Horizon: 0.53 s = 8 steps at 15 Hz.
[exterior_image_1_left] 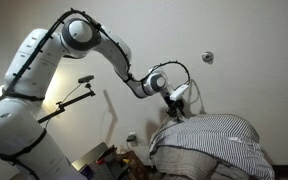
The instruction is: Unfold the striped garment
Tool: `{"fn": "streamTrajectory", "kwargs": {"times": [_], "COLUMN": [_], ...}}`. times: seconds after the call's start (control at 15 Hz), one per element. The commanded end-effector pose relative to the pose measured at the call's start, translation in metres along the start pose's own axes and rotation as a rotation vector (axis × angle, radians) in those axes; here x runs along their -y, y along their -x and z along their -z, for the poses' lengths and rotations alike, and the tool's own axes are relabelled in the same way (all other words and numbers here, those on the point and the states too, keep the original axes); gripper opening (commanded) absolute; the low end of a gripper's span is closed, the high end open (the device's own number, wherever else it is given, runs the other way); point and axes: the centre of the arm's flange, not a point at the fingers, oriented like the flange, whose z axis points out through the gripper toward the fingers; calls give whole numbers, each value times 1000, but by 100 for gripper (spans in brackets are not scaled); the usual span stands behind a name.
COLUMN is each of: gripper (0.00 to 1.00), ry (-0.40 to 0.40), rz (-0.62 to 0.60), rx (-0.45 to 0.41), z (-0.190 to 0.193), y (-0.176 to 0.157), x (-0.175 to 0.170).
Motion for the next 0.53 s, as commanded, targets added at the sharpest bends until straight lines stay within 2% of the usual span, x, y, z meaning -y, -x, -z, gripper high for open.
{"fn": "streamTrajectory", "kwargs": {"times": [0.0, 0.07, 0.2, 0.27, 0.33, 0.4, 0.47], "gripper": [89, 97, 100, 81, 73, 72, 66], "ry": [-20, -21, -24, -24, -23, -21, -18], "rz": [-15, -14, -12, -11, -10, -11, -10], "rx": [15, 15, 15, 14, 15, 16, 17], "z": [-9, -11, -14, -15, -16, -15, -14], "y": [0, -1, -3, -3, -4, -5, -6], "x": [-9, -8, -9, -9, -9, -9, -9]}}
